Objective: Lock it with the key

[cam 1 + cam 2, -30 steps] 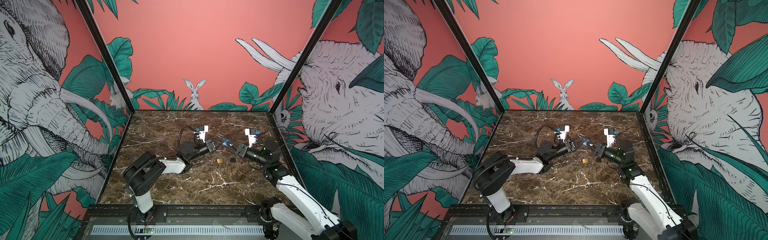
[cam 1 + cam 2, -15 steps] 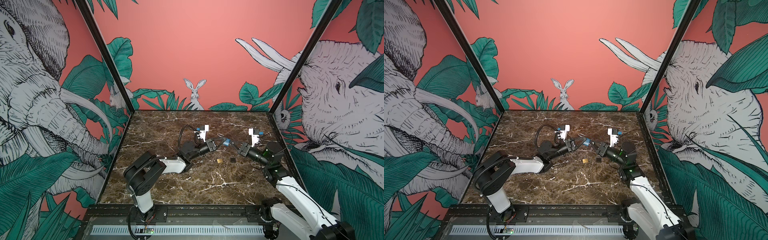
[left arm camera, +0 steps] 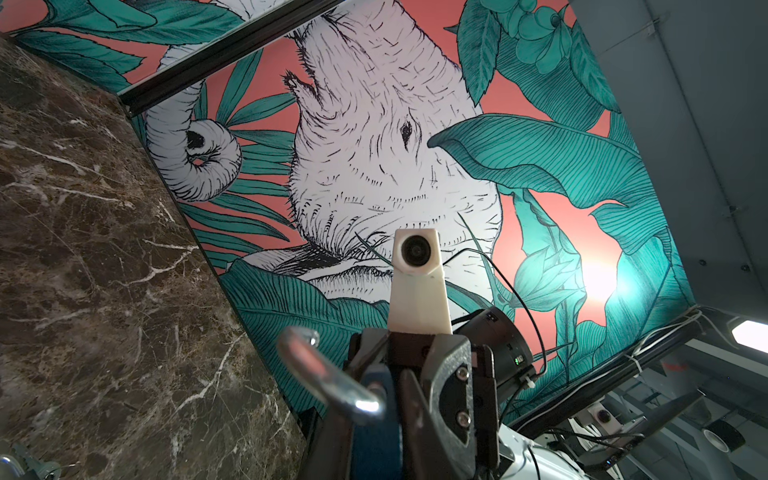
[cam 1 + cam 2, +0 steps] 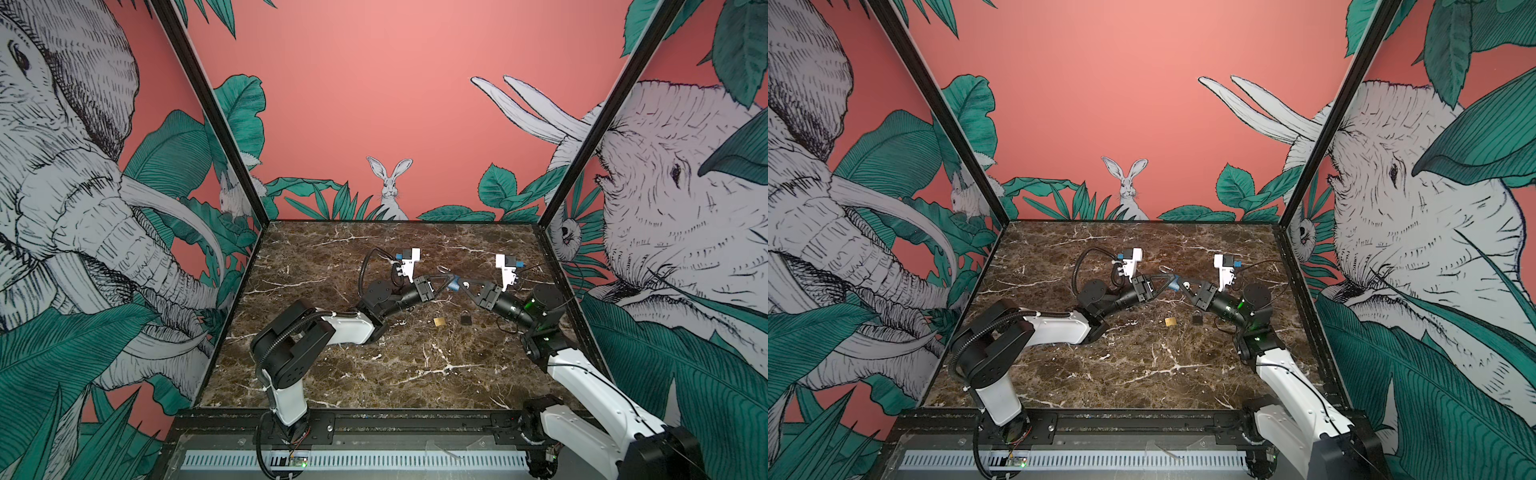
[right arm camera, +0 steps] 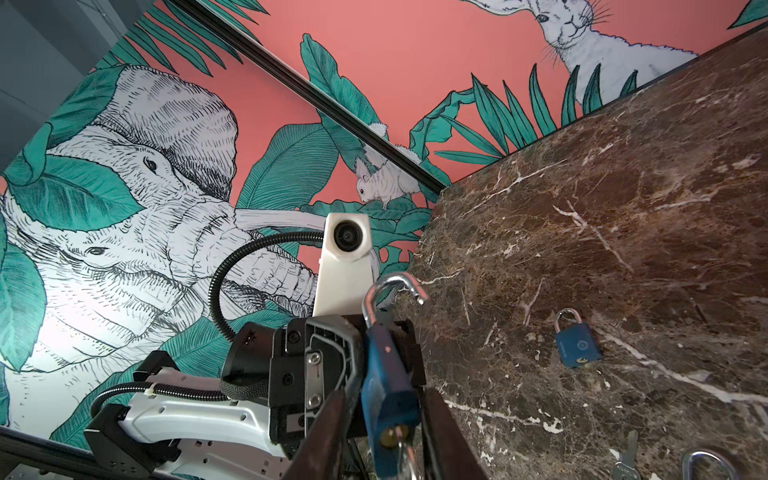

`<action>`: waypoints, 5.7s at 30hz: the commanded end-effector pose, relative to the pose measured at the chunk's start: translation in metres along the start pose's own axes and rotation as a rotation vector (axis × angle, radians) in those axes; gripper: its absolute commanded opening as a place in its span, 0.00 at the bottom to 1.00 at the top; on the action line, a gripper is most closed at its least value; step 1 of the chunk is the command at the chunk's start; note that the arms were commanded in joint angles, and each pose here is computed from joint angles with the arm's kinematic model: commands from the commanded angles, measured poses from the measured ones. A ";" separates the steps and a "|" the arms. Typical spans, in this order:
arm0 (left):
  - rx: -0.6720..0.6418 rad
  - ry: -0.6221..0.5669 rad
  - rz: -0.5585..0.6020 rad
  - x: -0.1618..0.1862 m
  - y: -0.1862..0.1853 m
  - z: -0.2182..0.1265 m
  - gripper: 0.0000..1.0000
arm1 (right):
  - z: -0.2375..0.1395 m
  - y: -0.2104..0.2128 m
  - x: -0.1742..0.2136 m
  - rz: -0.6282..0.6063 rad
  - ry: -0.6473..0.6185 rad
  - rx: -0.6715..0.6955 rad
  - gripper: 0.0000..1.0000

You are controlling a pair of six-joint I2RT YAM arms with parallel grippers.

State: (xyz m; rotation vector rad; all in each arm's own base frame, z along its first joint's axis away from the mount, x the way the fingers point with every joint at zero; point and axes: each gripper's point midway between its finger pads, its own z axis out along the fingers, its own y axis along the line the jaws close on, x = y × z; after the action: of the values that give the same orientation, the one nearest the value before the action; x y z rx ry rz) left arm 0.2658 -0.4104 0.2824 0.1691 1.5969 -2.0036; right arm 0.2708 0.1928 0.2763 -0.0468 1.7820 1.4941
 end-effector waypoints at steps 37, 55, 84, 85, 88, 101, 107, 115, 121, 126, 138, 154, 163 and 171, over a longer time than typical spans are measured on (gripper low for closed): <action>0.099 0.046 -0.019 0.001 -0.014 0.018 0.00 | 0.001 0.015 -0.003 -0.010 0.000 -0.080 0.00; 0.127 0.062 0.003 0.001 -0.025 0.020 0.00 | -0.006 0.033 0.003 -0.015 0.031 -0.143 0.16; 0.134 0.111 0.003 0.010 -0.023 0.019 0.00 | -0.004 0.026 0.000 0.007 0.034 -0.096 0.21; 0.133 0.111 0.004 0.010 -0.023 0.018 0.00 | -0.004 0.024 -0.001 0.010 0.030 -0.084 0.28; 0.126 0.110 0.004 0.011 -0.022 0.016 0.00 | -0.007 0.026 -0.006 -0.003 0.012 -0.078 0.32; 0.125 0.105 0.009 0.009 -0.022 0.014 0.00 | -0.010 0.027 -0.011 -0.011 0.003 -0.074 0.27; 0.125 0.108 0.003 0.009 -0.022 0.014 0.00 | -0.013 0.025 -0.014 -0.010 -0.005 -0.072 0.24; 0.129 0.105 0.003 0.007 -0.022 0.017 0.00 | -0.012 0.026 -0.014 -0.010 0.003 -0.086 0.04; 0.092 0.138 -0.006 0.000 0.000 0.006 0.83 | -0.014 0.025 -0.016 -0.008 0.007 -0.073 0.00; 0.012 0.059 0.035 -0.040 0.023 -0.030 0.97 | -0.020 0.021 -0.020 -0.005 0.007 -0.021 0.00; -0.213 0.172 0.327 -0.044 0.024 -0.065 0.94 | -0.037 0.019 -0.013 -0.092 0.058 0.142 0.00; -0.072 0.278 0.496 -0.031 -0.020 -0.066 0.92 | -0.036 0.067 0.012 -0.011 0.266 -0.111 0.00; -0.034 0.304 0.477 -0.025 -0.016 -0.064 0.90 | -0.035 0.063 0.023 0.070 0.336 -0.140 0.00; -0.009 0.299 0.436 -0.026 -0.019 -0.060 0.86 | -0.031 0.053 0.024 0.107 0.326 -0.129 0.00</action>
State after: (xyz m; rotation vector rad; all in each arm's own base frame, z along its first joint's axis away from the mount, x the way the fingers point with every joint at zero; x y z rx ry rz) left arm 0.2688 -0.3417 0.2697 0.7401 1.6644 -1.6570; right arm 0.2130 0.1920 0.2915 -0.2066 2.0318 1.7563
